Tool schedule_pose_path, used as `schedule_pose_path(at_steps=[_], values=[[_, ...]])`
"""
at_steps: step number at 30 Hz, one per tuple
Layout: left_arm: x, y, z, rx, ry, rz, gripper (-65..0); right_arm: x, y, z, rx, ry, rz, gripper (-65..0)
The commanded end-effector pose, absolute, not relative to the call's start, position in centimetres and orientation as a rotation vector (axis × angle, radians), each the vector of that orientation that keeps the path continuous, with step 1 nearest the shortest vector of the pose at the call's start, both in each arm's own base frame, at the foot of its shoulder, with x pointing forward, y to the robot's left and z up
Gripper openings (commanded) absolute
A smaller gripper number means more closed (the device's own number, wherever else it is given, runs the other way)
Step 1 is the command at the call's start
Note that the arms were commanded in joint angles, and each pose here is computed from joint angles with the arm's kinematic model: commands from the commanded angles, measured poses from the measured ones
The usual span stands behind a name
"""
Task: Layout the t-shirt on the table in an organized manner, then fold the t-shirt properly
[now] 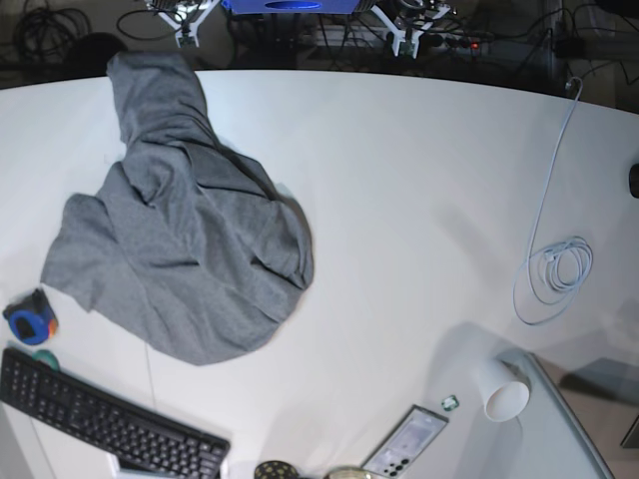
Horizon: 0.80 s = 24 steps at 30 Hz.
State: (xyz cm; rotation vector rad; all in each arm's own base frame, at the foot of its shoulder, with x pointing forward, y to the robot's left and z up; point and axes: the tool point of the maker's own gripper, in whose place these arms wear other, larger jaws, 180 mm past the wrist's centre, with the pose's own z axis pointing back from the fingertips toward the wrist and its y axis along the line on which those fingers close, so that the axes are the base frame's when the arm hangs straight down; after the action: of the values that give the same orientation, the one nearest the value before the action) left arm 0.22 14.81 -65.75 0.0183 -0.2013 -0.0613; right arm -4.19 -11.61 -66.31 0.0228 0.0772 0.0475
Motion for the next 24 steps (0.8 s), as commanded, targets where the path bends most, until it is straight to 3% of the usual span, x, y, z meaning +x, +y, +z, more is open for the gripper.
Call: schedule_pose_path(at_steps=[1, 24], values=[[-0.4, 15.0, -65.6, 0.024, -0.203, -0.069, -65.0, -4.9, -12.1, -66.3, 0.006, 0.091, 0.043, -64.8], [-1.7, 16.5, -65.7, 0.048, -0.169, -0.053, -65.0, -6.4, -12.1, -66.1, 0.006, 0.117, 0.043, -64.8]])
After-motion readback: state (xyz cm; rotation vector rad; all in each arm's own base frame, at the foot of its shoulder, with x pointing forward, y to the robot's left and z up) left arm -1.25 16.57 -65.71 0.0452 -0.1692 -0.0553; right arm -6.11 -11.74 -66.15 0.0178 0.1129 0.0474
